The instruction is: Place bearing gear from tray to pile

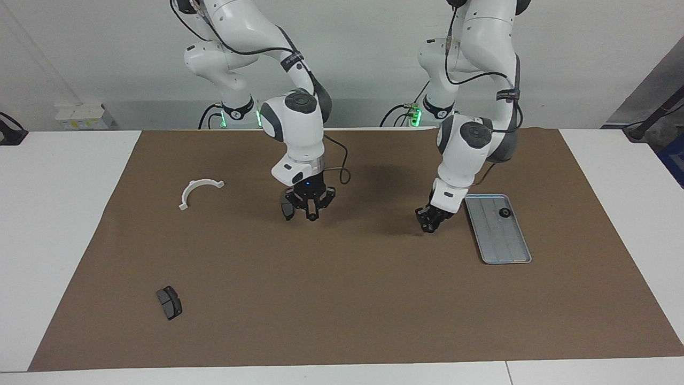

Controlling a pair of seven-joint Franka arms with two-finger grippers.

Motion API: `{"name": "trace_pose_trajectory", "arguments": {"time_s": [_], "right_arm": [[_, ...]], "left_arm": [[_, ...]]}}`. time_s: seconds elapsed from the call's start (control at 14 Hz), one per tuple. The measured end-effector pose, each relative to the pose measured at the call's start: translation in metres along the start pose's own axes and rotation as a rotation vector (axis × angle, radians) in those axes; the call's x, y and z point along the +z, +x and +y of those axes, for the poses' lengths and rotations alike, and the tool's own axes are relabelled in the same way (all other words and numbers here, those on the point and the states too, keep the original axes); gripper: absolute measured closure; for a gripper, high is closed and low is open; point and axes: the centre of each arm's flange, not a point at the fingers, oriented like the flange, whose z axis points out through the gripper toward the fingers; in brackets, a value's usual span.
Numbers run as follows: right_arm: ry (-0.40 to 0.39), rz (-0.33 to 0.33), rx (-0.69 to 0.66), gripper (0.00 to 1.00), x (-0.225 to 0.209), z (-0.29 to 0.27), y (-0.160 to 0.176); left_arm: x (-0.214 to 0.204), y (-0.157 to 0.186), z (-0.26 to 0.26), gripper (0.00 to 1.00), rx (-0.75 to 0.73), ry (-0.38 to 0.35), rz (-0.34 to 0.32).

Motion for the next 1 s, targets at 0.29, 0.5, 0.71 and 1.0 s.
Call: {"name": "trace_pose_trajectory", "arguments": {"time_s": [0.29,0.5,0.71,1.0], "right_arm": [[-0.036,-0.038,-0.014,0.76,0.014,0.051,-0.003],[-0.062,-0.084,-0.057,0.76,0.032,0.092,-0.008],[-0.081,-0.126,-0.095,0.76,0.043,0.138,-0.015],[-0.093,-0.154,-0.142,0.76,0.048,0.224,-0.007]], "left_arm": [[0.004,-0.054,0.058,0.64,-0.036,-0.009,-0.018],[0.005,-0.091,0.091,0.64,-0.032,-0.029,-0.016],[0.008,-0.123,0.116,0.64,-0.024,-0.068,-0.001],[0.007,-0.141,0.13,0.37,0.002,-0.092,0.006]]}}
